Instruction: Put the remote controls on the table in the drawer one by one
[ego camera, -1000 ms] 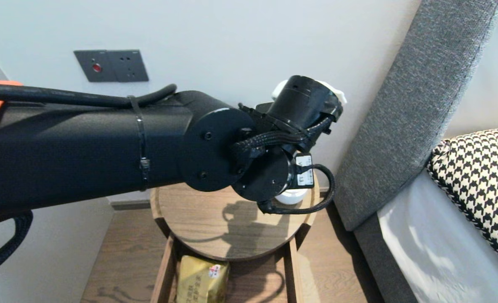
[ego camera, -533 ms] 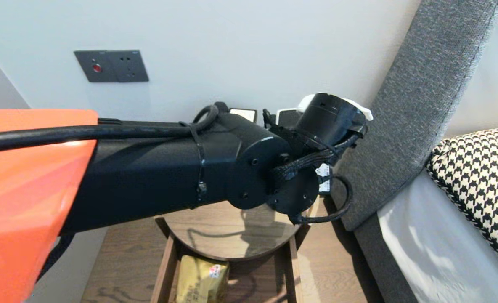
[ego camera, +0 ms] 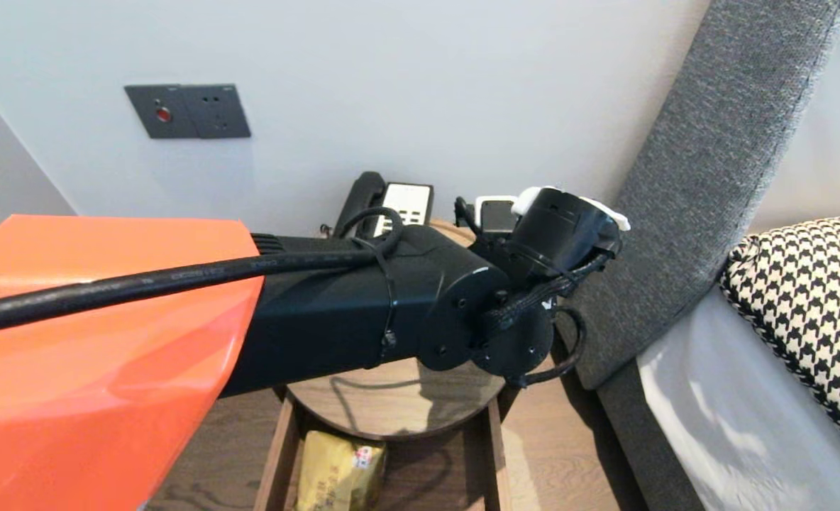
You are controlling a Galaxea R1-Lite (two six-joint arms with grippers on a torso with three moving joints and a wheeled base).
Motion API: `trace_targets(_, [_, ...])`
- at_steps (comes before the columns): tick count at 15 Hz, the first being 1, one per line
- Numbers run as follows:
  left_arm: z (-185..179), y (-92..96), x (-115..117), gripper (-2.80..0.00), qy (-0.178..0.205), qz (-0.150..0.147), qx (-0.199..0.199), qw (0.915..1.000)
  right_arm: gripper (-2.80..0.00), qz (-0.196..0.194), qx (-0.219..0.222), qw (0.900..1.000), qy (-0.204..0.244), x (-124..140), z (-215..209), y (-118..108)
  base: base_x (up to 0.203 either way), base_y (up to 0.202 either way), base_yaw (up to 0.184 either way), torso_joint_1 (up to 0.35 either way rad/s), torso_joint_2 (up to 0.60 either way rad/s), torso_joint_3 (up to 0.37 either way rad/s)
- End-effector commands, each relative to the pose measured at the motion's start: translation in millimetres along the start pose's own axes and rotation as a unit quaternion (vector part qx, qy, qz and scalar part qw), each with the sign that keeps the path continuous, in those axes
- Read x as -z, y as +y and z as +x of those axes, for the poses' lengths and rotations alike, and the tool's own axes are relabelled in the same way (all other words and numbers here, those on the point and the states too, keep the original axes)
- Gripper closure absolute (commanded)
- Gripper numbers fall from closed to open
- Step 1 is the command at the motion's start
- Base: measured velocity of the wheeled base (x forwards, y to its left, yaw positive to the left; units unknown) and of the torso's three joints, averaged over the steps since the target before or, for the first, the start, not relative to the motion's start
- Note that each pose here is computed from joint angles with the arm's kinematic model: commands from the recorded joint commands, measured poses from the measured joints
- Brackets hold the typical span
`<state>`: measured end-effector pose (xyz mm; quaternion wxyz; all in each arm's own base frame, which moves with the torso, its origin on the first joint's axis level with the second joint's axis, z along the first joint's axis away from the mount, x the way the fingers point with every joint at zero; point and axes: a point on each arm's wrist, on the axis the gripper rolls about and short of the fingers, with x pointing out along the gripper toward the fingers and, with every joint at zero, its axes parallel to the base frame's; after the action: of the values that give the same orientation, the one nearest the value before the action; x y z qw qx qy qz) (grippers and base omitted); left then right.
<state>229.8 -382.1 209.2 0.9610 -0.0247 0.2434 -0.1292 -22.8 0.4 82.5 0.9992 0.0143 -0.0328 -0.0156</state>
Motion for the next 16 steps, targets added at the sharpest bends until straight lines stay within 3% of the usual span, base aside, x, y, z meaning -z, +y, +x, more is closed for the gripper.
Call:
trace_targets(1, [6,-1.9,6,-2.80,0.004,0.004,-0.005,1.0000,0.00,0.000,0.000,1.000,0.013,7,2,0,0.000,0.000,0.000,0.000,0.00,0.000])
trace_targets(16, [33,-8.7,30,-2.80,0.020,0.022,-0.015,0.9994,0.00,0.000,0.000,1.000,0.013,7,2,0,0.000,0.000,0.000,0.000,0.00,0.000])
